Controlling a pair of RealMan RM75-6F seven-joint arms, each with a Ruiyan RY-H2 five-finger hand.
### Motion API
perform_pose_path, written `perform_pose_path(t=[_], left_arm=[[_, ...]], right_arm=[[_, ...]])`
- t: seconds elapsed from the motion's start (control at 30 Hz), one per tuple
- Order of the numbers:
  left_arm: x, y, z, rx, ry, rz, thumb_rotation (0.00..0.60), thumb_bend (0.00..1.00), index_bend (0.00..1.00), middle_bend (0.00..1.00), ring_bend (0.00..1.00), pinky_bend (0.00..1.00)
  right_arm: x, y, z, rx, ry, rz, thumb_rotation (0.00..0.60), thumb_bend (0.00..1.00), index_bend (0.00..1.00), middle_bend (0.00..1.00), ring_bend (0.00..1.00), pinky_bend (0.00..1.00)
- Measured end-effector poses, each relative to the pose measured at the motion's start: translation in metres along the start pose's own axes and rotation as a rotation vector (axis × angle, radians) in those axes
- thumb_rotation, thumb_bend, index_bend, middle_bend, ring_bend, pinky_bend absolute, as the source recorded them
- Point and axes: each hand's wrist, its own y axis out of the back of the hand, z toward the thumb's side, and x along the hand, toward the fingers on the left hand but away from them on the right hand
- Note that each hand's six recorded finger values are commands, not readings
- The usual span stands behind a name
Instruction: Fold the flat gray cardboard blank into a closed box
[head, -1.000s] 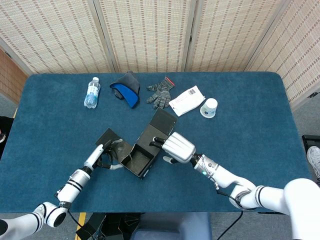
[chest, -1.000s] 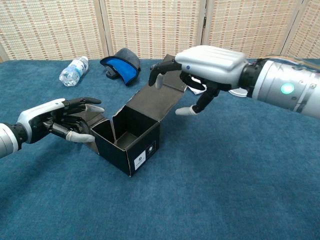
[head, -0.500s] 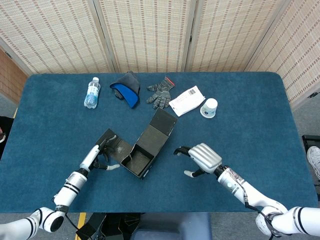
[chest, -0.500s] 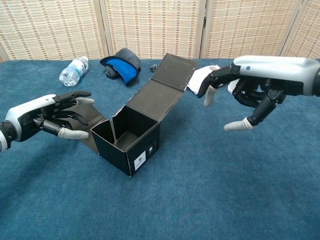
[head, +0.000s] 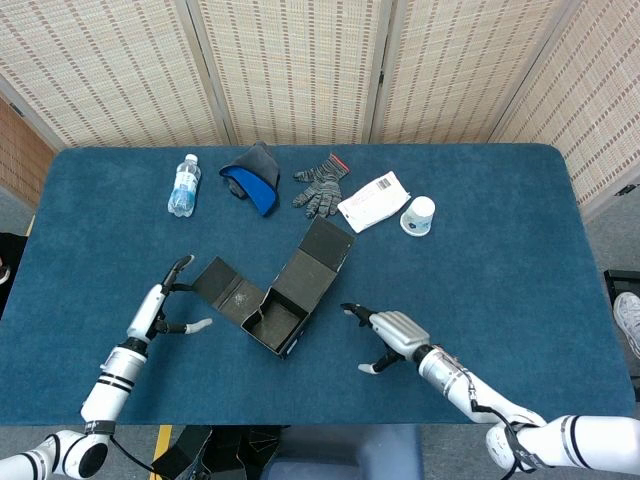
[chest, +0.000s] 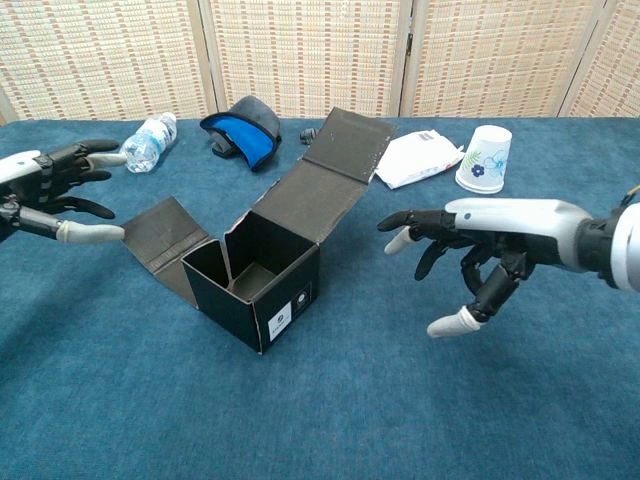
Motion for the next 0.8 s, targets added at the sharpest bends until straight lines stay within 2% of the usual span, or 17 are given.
perform_pose_path(t=[0.17, 0.4, 0.5, 0.8], left_arm=[[-0.004, 0.013, 0.002, -0.008, 0.0, 0.032, 0.6, 0.1, 0.02, 0.0, 0.0, 0.25], [-0.007, 0.023, 0.005, -0.013, -0.011, 0.055, 0.6, 0.1, 0.02, 0.0, 0.0, 0.25], [-0.01, 0.026, 0.005, -0.012, -0.012, 0.062, 0.6, 0.1, 0.02, 0.0, 0.0, 0.25], [-0.015, 0.033, 0.003, -0.012, -0.006, 0.08, 0.6, 0.09, 0.02, 0.0, 0.0, 0.25]], right_arm=[[-0.016, -0.013, 0.007, -0.04, -0.003, -0.017, 0.6, 0.06, 0.0, 0.08, 0.39, 0.72], [-0.042, -0.022, 0.023, -0.157, -0.013, -0.056, 0.6, 0.04, 0.0, 0.07, 0.55, 0.78], [-0.047, -0.018, 0.031, -0.191, 0.001, -0.071, 0.6, 0.04, 0.0, 0.06, 0.57, 0.78], [-0.061, -0.004, 0.039, -0.24, -0.001, -0.052, 0.6, 0.04, 0.0, 0.07, 0.58, 0.78]])
